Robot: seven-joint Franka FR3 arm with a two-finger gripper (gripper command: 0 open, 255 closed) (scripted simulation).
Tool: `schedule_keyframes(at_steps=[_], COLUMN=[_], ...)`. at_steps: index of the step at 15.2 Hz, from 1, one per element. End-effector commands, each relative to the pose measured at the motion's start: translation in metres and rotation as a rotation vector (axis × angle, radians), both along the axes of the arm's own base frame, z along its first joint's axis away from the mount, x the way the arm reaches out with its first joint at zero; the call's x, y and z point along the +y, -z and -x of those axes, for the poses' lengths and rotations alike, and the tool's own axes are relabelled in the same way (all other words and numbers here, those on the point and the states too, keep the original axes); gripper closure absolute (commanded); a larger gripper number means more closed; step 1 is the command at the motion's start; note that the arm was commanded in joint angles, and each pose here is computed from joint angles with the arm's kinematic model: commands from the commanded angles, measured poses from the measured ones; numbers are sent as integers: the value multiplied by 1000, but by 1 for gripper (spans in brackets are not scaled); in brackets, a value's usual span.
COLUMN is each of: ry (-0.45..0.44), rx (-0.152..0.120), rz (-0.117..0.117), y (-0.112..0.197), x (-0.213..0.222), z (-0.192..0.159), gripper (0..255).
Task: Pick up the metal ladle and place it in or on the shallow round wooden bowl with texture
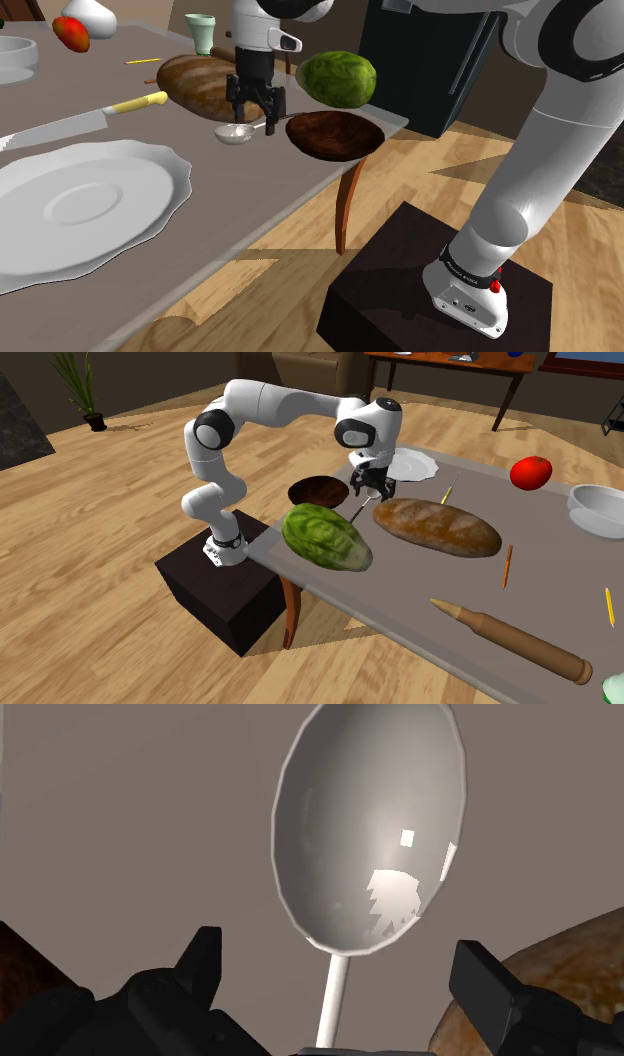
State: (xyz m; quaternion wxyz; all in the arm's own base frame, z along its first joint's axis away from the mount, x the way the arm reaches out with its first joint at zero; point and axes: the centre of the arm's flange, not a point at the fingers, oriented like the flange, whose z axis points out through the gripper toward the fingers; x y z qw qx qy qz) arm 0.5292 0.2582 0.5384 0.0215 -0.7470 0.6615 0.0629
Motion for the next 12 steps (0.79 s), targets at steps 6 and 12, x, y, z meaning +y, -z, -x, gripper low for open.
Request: schedule_keyframes(at_steps=[6, 12], ry=[10, 10], rx=[17, 17], rz=[6, 6], y=[9, 10], x=[-7, -5], z=[-3, 1], gripper=[255, 255])
